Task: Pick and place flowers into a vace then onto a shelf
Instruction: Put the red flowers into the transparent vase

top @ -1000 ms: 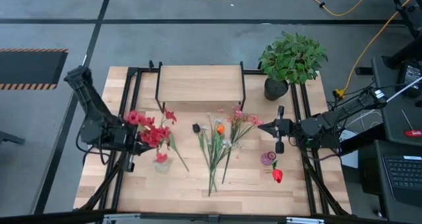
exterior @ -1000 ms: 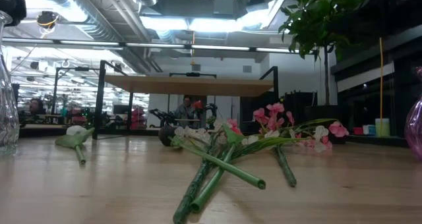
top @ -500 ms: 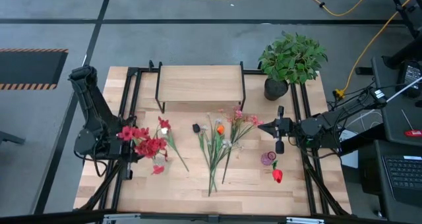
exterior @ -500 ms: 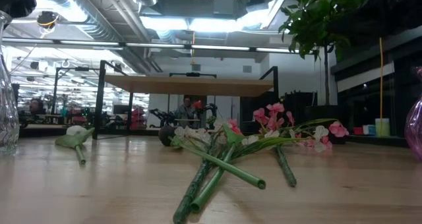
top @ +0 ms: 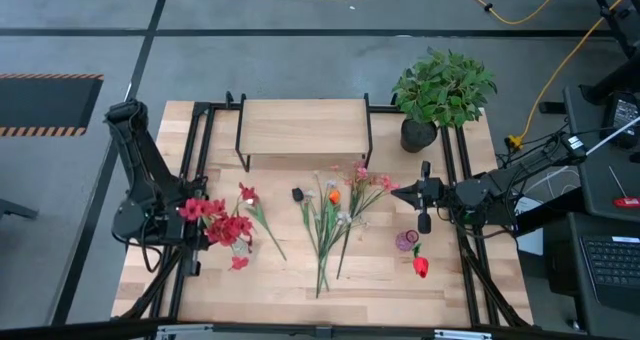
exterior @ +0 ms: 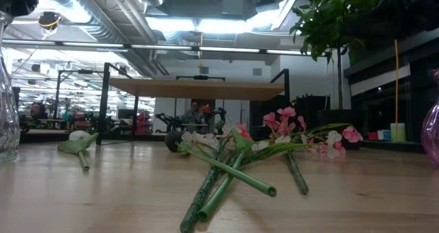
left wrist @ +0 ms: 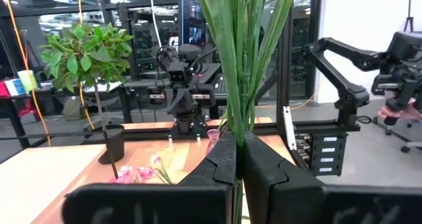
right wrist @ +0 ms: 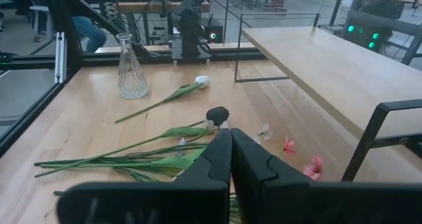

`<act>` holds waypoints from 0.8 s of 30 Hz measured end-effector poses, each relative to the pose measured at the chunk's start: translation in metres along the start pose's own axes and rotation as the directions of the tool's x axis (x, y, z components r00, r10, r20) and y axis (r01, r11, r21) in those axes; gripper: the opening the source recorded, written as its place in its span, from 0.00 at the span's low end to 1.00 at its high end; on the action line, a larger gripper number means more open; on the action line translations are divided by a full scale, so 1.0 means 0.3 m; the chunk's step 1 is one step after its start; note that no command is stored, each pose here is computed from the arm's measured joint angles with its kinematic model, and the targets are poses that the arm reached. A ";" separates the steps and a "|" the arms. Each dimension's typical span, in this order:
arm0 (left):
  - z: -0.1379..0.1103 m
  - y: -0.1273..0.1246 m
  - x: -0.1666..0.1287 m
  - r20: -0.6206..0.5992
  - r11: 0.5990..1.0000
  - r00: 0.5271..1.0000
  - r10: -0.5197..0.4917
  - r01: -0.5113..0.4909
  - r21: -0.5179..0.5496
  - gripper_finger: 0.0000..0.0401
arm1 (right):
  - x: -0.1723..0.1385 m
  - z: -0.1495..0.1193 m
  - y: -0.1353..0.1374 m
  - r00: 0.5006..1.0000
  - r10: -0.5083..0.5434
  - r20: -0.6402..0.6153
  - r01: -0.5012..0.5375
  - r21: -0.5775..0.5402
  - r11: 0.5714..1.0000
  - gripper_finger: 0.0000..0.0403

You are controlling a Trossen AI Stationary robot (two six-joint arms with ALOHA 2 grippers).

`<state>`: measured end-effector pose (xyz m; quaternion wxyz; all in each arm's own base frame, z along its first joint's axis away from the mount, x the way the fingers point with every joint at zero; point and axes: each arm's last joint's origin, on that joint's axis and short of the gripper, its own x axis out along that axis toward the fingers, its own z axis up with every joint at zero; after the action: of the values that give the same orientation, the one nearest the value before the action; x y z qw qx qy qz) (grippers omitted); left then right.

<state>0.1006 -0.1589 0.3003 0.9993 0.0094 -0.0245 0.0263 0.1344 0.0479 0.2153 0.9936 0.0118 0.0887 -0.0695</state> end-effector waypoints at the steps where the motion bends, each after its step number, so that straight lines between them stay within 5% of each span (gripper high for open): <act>1: -0.002 -0.003 0.002 0.000 1.000 1.000 0.010 -0.010 0.000 0.01 | 0.000 0.000 0.000 1.000 0.000 0.000 0.000 0.000 1.000 0.02; 14: 0.047 -0.004 0.002 0.096 0.997 0.995 -0.022 0.015 0.071 0.01 | 0.000 0.000 0.000 1.000 0.000 0.000 0.000 0.001 1.000 0.02; 24: -0.084 0.069 -0.048 0.254 0.998 0.966 -0.048 0.057 -0.030 0.01 | 0.000 0.000 0.000 1.000 0.001 0.000 -0.001 0.026 1.000 0.02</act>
<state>0.0862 -0.1385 0.2747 0.9884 -0.0051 -0.1520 -0.0021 0.1344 0.0480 0.2153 0.9934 0.0249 0.0877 -0.0703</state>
